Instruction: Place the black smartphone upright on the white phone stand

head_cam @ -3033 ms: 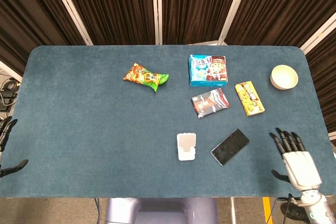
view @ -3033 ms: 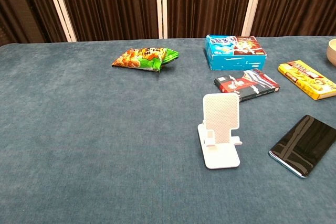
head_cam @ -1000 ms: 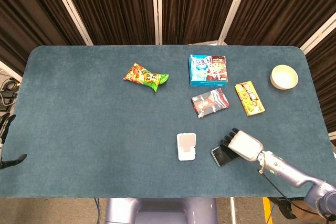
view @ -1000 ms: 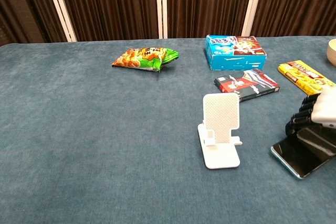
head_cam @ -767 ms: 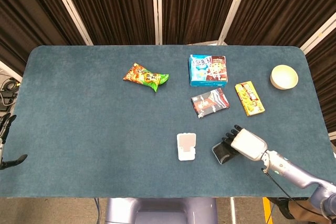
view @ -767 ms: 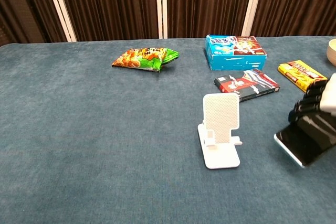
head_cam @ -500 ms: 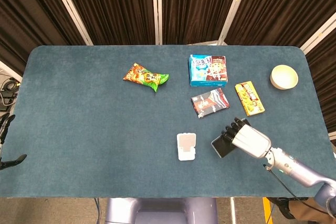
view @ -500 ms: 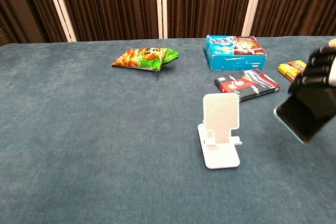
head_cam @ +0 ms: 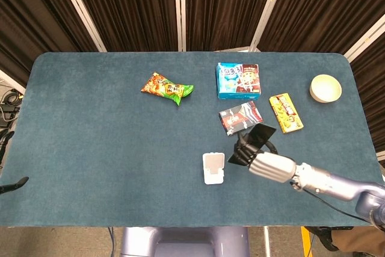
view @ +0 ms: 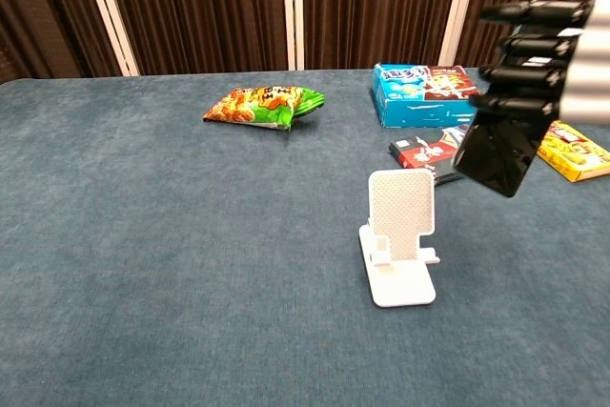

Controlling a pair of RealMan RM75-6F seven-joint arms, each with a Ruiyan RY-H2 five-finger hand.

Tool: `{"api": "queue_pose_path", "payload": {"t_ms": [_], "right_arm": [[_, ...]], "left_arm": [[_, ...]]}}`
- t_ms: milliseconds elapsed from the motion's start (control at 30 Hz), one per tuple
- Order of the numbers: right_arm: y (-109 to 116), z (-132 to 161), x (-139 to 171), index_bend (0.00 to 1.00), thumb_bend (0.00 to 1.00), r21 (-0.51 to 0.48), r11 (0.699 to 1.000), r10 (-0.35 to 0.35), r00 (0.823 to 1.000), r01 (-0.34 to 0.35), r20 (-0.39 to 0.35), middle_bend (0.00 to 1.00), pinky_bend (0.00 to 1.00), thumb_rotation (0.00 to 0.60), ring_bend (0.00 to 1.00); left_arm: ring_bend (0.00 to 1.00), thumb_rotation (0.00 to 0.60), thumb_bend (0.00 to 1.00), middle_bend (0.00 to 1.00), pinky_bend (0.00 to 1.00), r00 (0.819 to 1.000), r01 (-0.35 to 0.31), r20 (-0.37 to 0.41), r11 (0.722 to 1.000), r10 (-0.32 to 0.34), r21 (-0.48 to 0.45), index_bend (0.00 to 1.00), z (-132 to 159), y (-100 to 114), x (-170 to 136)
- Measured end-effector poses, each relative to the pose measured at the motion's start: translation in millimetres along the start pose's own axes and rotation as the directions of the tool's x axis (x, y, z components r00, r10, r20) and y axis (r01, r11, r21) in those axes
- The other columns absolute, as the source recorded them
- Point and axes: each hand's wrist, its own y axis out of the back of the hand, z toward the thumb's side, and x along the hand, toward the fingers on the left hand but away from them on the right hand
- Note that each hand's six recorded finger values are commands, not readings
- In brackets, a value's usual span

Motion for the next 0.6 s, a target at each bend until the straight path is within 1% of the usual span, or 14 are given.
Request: {"api": "queue_pose_path", "payload": {"t_ms": [100,200,400,600], "right_arm": [[9,4,-15,0.61,0.55,0.012,1.0,-0.019,0.999,0.019,-0.03,0.59,0.21,0.6,0.48],[16,9,-31,0.61,0.55,0.051,0.998,-0.023,0.997,0.026,-0.07,0.59,0.2,0.6,0.47],[23,16,-57,0.61,0.55,0.118,0.993,0.007,0.991,0.01,-0.136,0.59,0.17,0.6,0.45],[26,25,-76,0.62,0.55,0.151,0.988,0.038,0.982,-0.01,-0.185,0.59,0.16,0.6,0.44]], "left_arm": [[0.0,0.6,0.0,0.0,0.0,1.0,0.002,0.0,1.0,-0.002,-0.007,0.0,-1,0,0],[0.0,0.6,0.0,0.0,0.0,1.0,0.003,0.005,1.0,-0.003,-0.007,0.0,-1,0,1],[0.0,0.6,0.0,0.0,0.0,1.0,0.014,-0.002,1.0,-0.014,-0.006,0.0,-3,-2,2],[0.0,0.6,0.0,0.0,0.0,1.0,0.024,-0.007,1.0,-0.024,-0.009,0.0,-4,-3,3]]}}
